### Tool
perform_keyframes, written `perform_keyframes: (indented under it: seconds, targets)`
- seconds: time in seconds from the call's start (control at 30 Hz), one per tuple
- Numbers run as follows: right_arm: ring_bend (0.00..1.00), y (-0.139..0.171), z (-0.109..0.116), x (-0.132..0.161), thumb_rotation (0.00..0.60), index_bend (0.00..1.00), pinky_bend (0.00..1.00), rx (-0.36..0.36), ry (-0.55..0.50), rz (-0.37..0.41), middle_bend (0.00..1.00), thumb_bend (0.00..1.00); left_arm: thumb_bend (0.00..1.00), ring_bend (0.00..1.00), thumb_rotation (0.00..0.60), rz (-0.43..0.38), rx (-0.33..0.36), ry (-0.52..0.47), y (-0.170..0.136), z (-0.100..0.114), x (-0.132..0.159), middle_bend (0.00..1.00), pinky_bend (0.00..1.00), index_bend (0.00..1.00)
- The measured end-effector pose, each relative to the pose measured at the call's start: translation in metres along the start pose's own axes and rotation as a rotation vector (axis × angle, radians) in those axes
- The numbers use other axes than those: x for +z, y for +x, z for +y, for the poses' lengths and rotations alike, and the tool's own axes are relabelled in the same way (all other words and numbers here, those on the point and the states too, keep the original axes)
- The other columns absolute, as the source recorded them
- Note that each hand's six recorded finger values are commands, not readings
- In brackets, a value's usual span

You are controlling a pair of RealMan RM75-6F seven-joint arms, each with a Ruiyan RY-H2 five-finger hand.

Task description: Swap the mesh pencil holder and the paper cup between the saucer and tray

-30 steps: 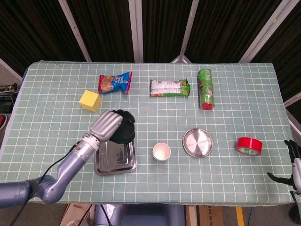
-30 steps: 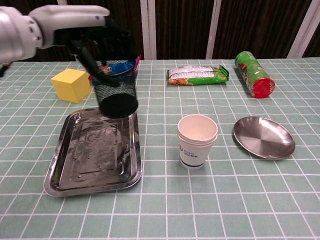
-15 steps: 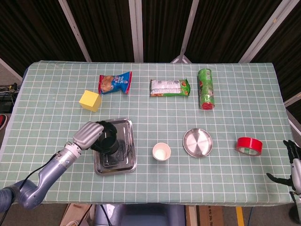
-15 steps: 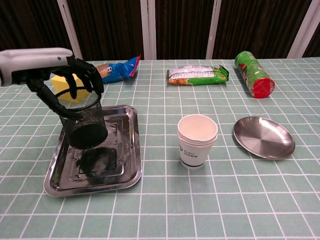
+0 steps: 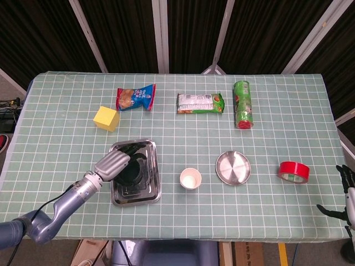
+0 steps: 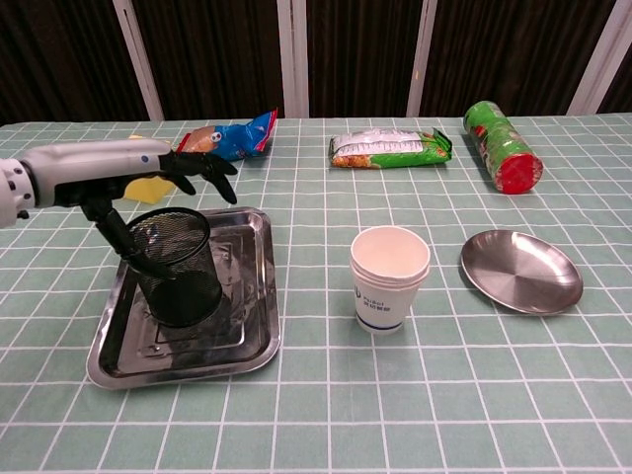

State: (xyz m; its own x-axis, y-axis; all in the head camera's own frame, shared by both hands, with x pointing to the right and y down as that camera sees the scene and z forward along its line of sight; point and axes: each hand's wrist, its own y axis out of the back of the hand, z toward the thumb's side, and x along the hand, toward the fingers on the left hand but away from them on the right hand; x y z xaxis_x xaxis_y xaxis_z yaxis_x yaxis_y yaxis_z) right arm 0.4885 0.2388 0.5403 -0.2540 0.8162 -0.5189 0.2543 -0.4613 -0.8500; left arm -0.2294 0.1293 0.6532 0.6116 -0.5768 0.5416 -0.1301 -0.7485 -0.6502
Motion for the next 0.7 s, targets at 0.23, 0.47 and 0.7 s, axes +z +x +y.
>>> perform_keyframes:
  seconds: [0.23,0.47,0.7]
  targets:
    - [0.0,0.0,-0.001,0.006,0.6,0.0,0.0,-0.007,0.023,0.031,0.0,0.0,0.02,0.0,0.6,-0.03,0.078,-0.034,-0.019,0.024,0.008,0.0,0.12,0.21]
    - [0.0,-0.009,-0.016,0.044,0.6,0.0,0.0,0.044,0.065,0.198,0.0,0.0,0.06,0.0,0.6,0.097,0.305,0.017,-0.093,0.043,-0.026,0.0,0.1,0.21]
    - [0.0,-0.02,-0.035,0.137,0.6,0.0,0.0,0.165,0.128,0.488,0.0,0.0,0.06,0.0,0.6,0.325,0.442,0.087,-0.191,0.026,-0.066,0.0,0.1,0.21]
